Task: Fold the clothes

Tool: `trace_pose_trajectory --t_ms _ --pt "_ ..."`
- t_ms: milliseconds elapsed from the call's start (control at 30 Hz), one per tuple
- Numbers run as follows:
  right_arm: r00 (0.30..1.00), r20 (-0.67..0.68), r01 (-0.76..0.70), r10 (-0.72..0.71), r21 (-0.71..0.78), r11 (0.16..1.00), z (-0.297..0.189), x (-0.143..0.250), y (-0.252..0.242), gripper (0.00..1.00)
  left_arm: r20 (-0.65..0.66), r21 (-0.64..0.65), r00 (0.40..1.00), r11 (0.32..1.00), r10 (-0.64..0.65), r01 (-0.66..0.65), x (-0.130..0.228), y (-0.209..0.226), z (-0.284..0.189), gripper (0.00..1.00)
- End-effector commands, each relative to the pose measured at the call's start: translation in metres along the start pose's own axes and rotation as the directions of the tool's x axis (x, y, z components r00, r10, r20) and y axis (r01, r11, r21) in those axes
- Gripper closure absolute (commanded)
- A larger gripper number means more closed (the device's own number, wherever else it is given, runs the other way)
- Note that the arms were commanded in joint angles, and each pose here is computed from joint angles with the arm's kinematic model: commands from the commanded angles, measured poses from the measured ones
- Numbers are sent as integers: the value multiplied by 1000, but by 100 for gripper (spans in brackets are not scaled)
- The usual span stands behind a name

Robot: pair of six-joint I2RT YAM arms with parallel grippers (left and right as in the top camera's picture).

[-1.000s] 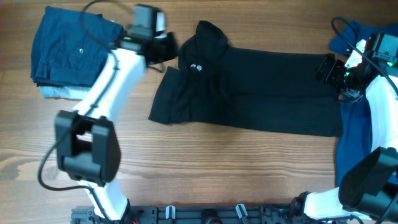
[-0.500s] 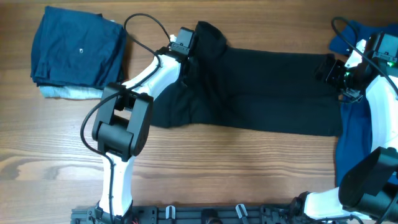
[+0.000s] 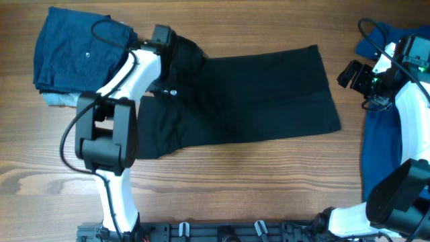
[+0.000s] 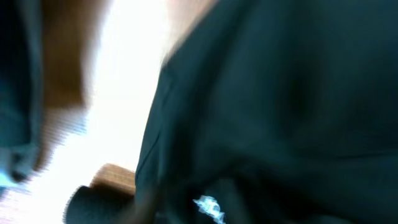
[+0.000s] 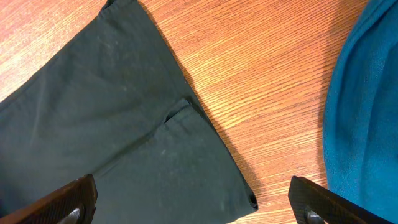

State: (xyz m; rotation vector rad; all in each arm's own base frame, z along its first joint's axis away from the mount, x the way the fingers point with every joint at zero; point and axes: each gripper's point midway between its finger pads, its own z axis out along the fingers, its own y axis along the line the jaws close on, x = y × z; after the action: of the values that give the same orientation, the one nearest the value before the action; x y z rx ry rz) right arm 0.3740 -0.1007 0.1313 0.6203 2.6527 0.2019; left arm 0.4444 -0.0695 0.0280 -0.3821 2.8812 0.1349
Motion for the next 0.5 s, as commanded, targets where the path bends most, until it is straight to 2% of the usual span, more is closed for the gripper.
trace_pose_trajectory --t_ms 0,67,133,267,400,467 --pt "1000 18 14 -14 -19 1000 -5 -5 4 1 353 234 930 972 -106 22 -87 -23 -135 33" --pt "1000 18 14 -14 -19 1000 -5 -5 4 0 462 263 882 964 -89 -40 -110 -32 -154 34" --pt "1000 17 14 -14 -19 1000 -5 -5 4 0 481 247 875 966 -52 -79 -120 -41 -132 36" --pt "1000 17 14 -14 -19 1000 -5 -5 4 0 365 191 931 978 5 -80 -107 -52 -37 44" --pt "1000 18 14 -14 -19 1000 -5 -5 4 0 319 170 948 982 22 -80 -99 -59 22 41" --pt "1000 18 14 -14 -19 1000 -5 -5 4 1 355 166 933 979 55 -121 -107 -64 39 40"
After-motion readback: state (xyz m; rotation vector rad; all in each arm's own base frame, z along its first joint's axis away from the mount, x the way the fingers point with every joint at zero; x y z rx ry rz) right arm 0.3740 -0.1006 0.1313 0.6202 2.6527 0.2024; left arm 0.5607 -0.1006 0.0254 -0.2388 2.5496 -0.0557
